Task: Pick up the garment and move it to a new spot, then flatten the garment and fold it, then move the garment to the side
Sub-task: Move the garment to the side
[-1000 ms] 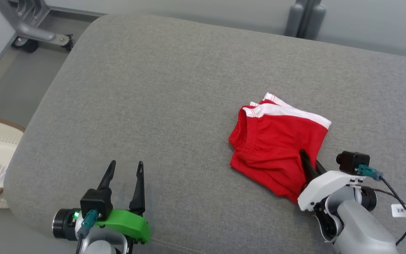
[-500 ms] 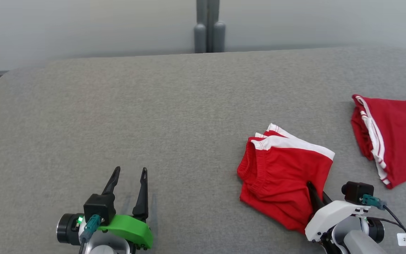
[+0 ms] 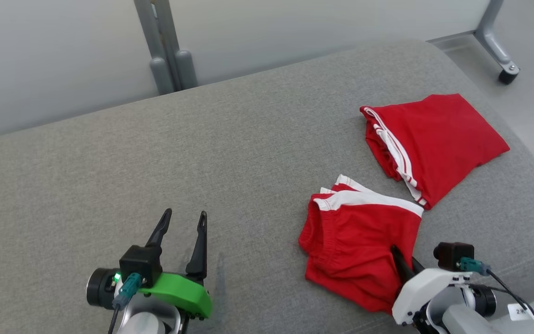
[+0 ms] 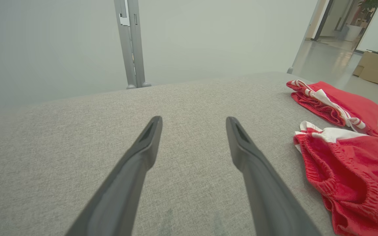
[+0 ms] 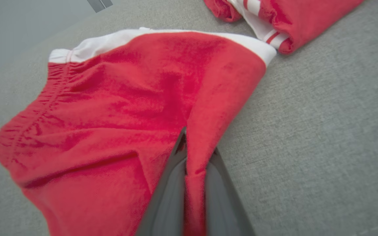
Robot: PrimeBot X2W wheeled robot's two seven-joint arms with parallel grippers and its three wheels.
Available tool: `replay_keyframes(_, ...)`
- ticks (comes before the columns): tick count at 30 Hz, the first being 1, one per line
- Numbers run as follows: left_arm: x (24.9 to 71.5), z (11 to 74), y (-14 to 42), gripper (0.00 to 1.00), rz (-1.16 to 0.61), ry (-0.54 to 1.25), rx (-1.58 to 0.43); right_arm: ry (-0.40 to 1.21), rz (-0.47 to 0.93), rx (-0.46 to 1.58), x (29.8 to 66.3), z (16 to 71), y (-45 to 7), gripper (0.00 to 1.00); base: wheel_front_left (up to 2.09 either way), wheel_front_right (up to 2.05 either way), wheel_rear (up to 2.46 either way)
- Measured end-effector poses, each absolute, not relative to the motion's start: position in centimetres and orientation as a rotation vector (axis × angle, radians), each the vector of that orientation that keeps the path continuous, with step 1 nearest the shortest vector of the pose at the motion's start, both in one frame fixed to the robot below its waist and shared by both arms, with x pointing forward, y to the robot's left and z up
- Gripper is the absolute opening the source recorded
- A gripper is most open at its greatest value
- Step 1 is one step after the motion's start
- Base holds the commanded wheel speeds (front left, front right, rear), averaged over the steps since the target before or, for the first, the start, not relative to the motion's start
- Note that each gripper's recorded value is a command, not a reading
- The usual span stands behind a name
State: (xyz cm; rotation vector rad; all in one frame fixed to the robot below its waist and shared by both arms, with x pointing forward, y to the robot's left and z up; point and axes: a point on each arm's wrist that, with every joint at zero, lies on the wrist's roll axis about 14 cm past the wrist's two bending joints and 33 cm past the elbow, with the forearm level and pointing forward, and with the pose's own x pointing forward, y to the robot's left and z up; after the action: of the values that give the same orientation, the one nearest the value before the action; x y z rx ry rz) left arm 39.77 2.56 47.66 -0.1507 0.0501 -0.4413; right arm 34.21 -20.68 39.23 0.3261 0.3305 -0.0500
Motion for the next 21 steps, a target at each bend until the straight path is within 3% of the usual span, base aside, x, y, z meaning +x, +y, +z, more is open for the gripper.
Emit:
replay_keyframes(4, 40.5, 48.7, 0.4, 1.00, -0.501, 0.021, -0.158, 0.301, -0.014, 0.265, 35.7, 40.7, -20.9, 0.00, 0.00, 0.00, 0.00)
replay_keyframes(14, 42.3, 47.8, -0.1, 1.00, -0.516, 0.030, -0.158, 0.181, 0.161, -0.023, 44.2, 46.8, -21.2, 0.00, 0.00, 0.00, 0.00)
replay_keyframes(21, 43.5, 45.3, 1.7, 1.00, -0.467, 0.083, -0.154, 0.242, 0.131, -0.220, 48.6, 46.7, -26.4, 0.00, 0.00, 0.00, 0.00)
